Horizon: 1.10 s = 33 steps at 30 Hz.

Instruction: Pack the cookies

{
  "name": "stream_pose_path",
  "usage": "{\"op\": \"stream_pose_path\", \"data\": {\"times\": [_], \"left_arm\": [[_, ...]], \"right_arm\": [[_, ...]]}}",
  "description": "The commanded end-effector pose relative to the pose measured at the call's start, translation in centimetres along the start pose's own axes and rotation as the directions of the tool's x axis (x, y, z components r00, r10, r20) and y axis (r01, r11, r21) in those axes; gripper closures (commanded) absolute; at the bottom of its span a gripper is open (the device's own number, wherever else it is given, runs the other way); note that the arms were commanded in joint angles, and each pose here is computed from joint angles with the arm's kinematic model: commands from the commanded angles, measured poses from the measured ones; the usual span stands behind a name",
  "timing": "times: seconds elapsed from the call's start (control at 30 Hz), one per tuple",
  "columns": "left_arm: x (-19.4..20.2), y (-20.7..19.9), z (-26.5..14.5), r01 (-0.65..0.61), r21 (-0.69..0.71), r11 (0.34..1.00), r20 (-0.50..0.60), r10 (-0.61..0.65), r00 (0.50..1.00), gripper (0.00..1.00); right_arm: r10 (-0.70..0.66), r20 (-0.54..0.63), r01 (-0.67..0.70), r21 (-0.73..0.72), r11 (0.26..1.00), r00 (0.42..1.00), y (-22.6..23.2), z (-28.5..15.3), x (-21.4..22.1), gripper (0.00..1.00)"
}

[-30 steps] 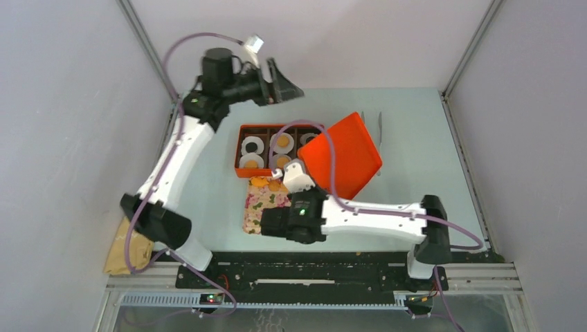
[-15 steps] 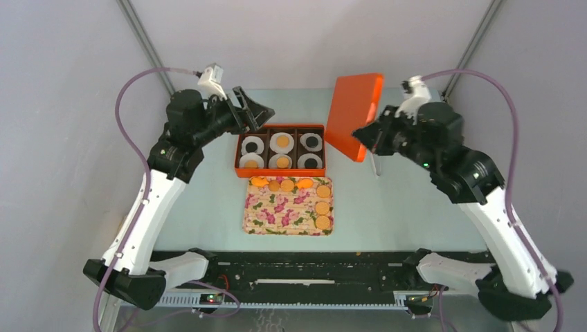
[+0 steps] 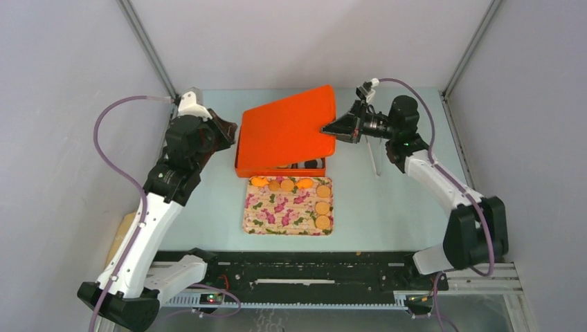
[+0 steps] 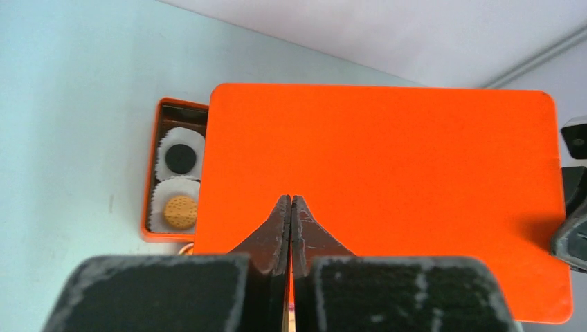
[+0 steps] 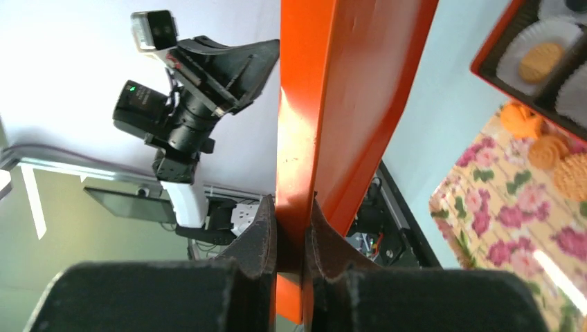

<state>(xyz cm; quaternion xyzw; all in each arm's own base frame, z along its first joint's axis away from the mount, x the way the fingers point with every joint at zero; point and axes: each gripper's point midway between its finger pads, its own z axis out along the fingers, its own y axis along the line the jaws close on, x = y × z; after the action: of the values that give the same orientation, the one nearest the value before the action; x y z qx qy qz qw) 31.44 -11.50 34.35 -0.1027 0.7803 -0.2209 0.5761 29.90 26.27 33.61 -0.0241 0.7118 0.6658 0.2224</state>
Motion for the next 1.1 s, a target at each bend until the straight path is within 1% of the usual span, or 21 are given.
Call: {"op": "stream_pose_path", "data": {"times": [0.0, 0.13, 0.2, 0.27, 0.4, 0.47, 0.73, 0.8, 0.83, 0.93, 1.07], "left_arm": [[-0.3, 2.9, 0.6, -0.037, -0.131, 0.991, 0.052, 0.044, 0.998, 1.00], [1.0, 3.7, 1.8, -0.044, -0.160, 0.986, 0.019, 0.047, 0.999, 1.00], [1.4, 4.0, 2.3, -0.046, -0.174, 0.984, 0.011, 0.049, 0.999, 1.00], [1.6, 4.6, 2.7, -0.052, -0.198, 0.979, 0.008, 0.055, 0.998, 1.00], [2.5, 5.5, 3.7, -0.074, -0.234, 0.969, -0.014, 0.073, 0.997, 1.00], [3.4, 5.8, 4.4, -0.081, -0.237, 0.968, -0.041, 0.073, 0.996, 1.00], [6.1, 6.7, 6.7, -0.088, -0.248, 0.965, -0.105, 0.064, 0.992, 1.00], [6.7, 6.9, 7.0, -0.090, -0.249, 0.964, -0.115, 0.062, 0.991, 1.00], [6.8, 7.0, 7.1, -0.088, -0.249, 0.965, -0.118, 0.060, 0.991, 1.00], [7.4, 7.0, 7.3, -0.085, -0.245, 0.966, -0.130, 0.055, 0.990, 1.00], [7.5, 6.8, 7.5, -0.085, -0.231, 0.969, -0.133, 0.056, 0.990, 1.00]], "right_arm": [[-0.126, -0.017, 0.118, -0.257, 0.959, 0.992, 4.2, 0.2, -1.3, 1.00], [0.006, 0.003, -0.005, -0.300, 0.954, 1.000, -0.1, 2.0, -3.5, 1.00], [0.083, 0.009, -0.077, -0.292, 0.953, 0.996, -3.7, 3.1, -4.3, 1.00], [0.131, 0.012, -0.122, -0.287, 0.950, 0.991, -6.3, 3.9, -4.6, 1.00], [0.184, 0.036, -0.168, -0.273, 0.947, 0.982, -10.8, 4.9, -5.5, 1.00], [0.197, 0.038, -0.180, -0.266, 0.947, 0.980, -12.2, 5.4, -5.7, 1.00], [0.247, 0.034, -0.233, -0.229, 0.945, 0.968, -16.1, 5.7, -6.2, 1.00], [0.253, 0.032, -0.239, -0.237, 0.942, 0.967, -16.1, 5.6, -6.3, 1.00], [0.245, 0.026, -0.230, -0.254, 0.939, 0.969, -15.4, 5.5, -6.4, 1.00], [0.165, 0.010, -0.156, -0.275, 0.949, 0.986, -12.6, 5.6, -6.1, 1.00], [0.064, 0.026, -0.054, -0.302, 0.952, 0.998, -9.1, 5.0, -6.5, 1.00]]}}
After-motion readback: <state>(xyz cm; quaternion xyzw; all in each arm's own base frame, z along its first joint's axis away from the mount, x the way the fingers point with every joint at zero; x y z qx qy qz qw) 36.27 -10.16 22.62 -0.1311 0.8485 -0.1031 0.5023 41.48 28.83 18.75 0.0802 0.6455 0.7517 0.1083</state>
